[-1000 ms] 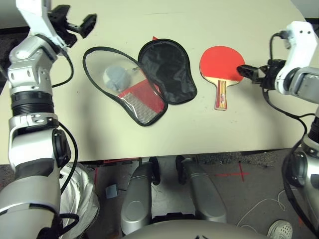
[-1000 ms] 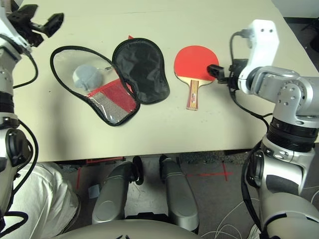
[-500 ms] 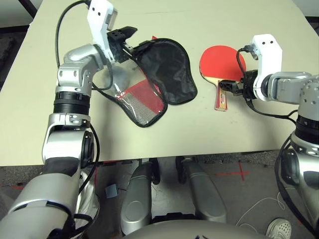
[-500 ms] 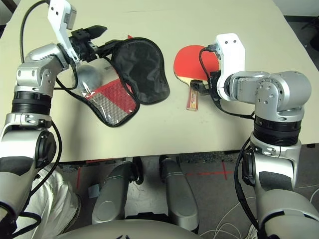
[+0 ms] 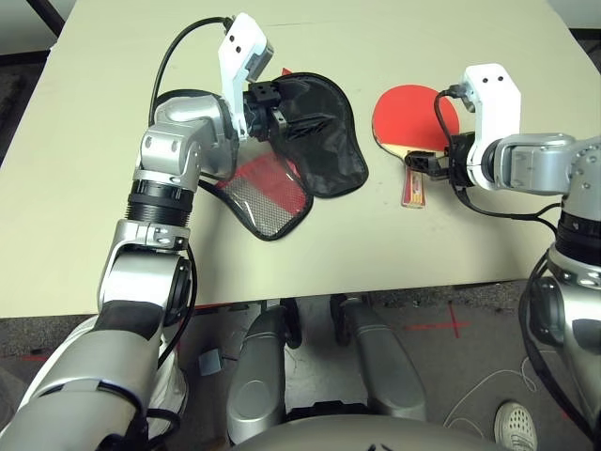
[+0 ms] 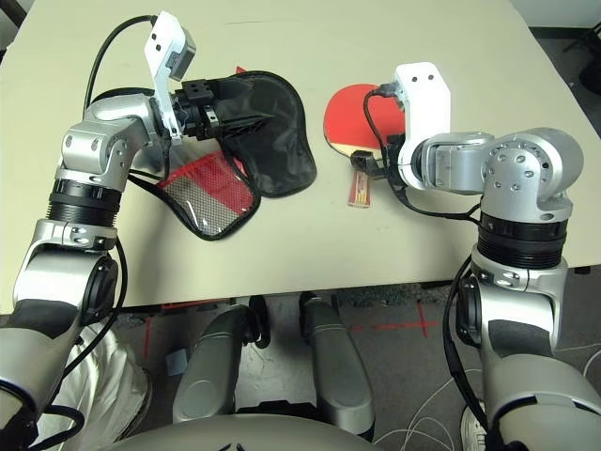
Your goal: Store the ping-pong paddle in its case and zip it.
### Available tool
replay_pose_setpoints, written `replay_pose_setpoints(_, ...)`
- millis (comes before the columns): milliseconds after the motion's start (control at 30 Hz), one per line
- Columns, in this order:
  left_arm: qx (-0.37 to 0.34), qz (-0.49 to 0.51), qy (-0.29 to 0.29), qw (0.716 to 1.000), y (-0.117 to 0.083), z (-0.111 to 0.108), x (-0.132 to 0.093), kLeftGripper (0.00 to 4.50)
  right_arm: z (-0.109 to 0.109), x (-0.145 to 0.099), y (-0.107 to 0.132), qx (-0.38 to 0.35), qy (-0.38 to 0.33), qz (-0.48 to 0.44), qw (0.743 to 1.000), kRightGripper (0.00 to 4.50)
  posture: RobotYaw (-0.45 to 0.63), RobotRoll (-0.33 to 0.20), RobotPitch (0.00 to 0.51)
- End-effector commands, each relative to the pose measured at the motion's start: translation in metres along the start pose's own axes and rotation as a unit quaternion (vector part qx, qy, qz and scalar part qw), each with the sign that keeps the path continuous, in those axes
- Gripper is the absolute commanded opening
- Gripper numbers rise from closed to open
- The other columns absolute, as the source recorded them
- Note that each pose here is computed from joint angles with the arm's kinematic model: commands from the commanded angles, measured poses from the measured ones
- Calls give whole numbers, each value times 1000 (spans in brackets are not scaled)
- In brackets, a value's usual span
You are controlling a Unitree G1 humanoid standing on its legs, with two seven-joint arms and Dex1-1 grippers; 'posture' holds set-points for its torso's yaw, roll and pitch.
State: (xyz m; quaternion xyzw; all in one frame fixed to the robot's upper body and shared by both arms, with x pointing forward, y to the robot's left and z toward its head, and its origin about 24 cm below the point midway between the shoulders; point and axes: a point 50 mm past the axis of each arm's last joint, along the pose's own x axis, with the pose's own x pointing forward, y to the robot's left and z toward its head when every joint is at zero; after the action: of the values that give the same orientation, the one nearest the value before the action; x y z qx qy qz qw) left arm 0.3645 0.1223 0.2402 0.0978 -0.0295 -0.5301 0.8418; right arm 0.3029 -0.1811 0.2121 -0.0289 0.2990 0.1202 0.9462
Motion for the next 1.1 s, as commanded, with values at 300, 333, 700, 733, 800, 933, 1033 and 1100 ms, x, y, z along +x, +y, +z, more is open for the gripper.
replay_pose_setpoints(300,1,-24,-2,1000,-9,-1,8,4500,-9,19,20,4,56,7,998,4461,-148,0,296)
replay_pose_setpoints(333,1,-24,-2,1000,-9,-1,8,4500,-8,21,22,2,59,8,998,4461,-148,0,296)
replay_pose_setpoints(700,-2,-22,-1,1000,-11,-1,5,4500,-5,26,23,2,65,-22,998,1543,-135,0,303)
replay_pose_setpoints(733,-3,-22,-1,1000,-11,-1,5,4500,-5,26,21,7,63,-29,998,1358,-135,0,304)
replay_pose_setpoints(800,-4,-23,0,1000,-12,-2,6,4500,-4,25,18,13,60,-39,997,1132,-138,0,305)
replay_pose_setpoints(933,-5,-24,1,1000,-12,-3,7,4500,-1,25,13,24,55,-56,997,1085,-138,0,309)
replay_pose_setpoints(1033,-5,-24,1,1000,-12,-2,7,4500,8,24,13,27,44,-67,996,1080,-138,0,310)
replay_pose_setpoints(1100,-4,-25,1,1000,-12,-1,7,4500,16,22,13,24,36,-68,997,1079,-140,0,311)
